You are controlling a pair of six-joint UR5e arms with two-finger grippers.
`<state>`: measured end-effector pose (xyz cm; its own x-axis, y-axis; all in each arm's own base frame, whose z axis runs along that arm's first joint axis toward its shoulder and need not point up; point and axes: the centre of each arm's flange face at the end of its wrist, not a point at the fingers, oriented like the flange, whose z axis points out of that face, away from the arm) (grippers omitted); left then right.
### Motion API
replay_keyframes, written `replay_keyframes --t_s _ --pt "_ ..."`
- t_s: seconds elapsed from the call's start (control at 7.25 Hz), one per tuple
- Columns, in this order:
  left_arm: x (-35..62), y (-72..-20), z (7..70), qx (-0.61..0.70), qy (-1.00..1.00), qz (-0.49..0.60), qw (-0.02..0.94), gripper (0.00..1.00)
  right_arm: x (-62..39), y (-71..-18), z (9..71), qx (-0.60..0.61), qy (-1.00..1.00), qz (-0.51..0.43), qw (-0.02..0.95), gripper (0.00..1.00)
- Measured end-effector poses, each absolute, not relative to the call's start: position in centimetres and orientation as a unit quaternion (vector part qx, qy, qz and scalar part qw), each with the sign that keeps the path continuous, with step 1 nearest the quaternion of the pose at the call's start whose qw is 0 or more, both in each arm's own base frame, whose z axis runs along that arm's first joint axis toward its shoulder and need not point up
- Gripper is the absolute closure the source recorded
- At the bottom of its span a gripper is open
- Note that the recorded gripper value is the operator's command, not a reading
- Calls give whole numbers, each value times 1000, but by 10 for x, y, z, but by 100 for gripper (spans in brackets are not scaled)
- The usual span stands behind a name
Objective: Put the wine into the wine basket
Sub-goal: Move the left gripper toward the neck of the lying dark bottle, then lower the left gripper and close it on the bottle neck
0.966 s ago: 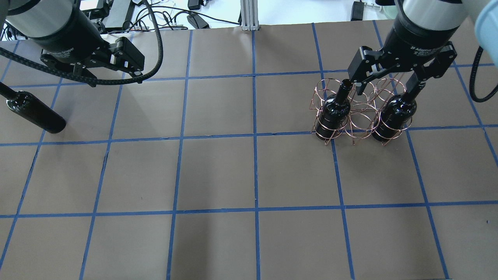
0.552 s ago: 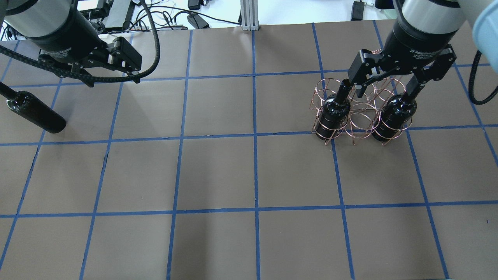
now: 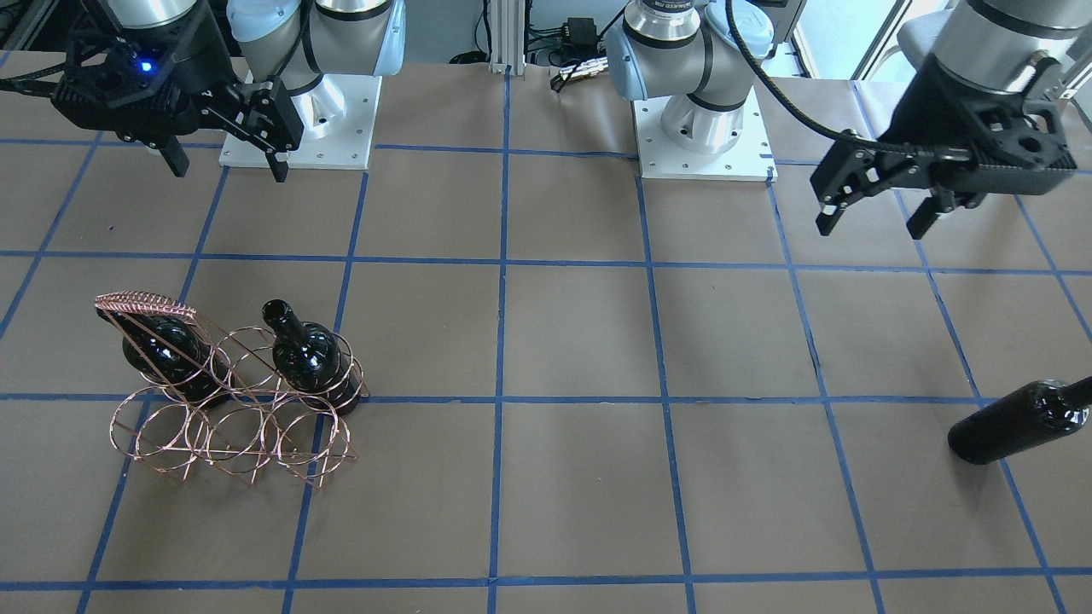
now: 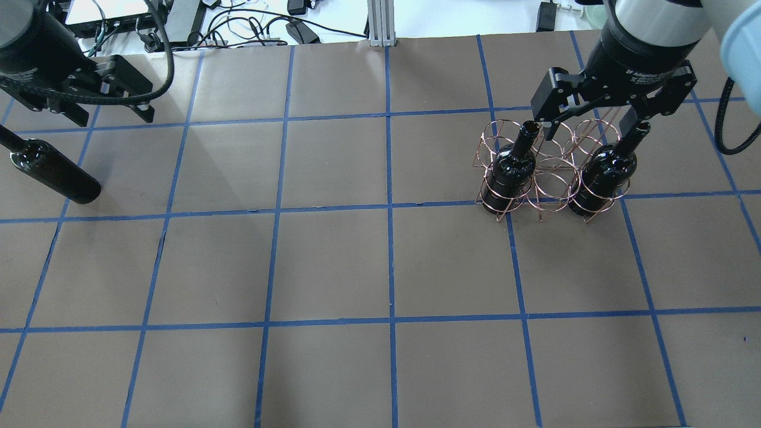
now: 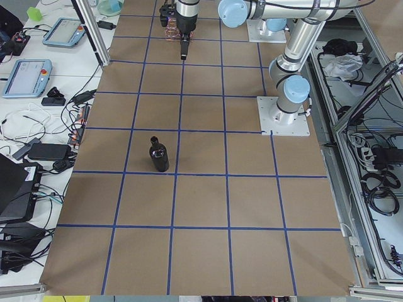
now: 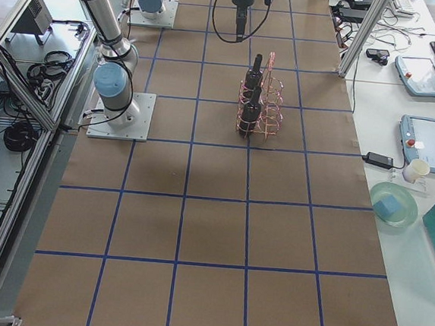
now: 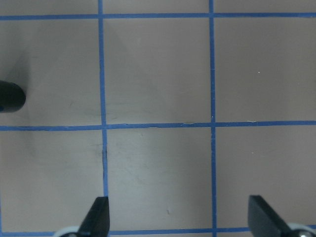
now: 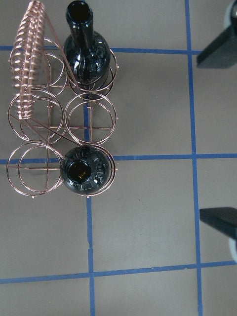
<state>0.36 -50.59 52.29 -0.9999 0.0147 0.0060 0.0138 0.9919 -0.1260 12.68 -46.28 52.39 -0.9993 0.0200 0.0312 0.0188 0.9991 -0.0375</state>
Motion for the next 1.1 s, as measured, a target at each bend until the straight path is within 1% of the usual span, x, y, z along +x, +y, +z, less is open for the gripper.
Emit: replay_keyframes --t_s 0.55,0.83,1.1 --pt "135 -533 494 -42 -996 75 -20 0 127 -463 524 -10 -1000 20 17 0" --pt "187 -548 464 -55 -995 76 -27 0 127 -463 524 -8 -1000 19 14 0" --pt "235 -565 448 -70 -992 92 -47 0 127 -464 523 -4 -1000 18 13 0"
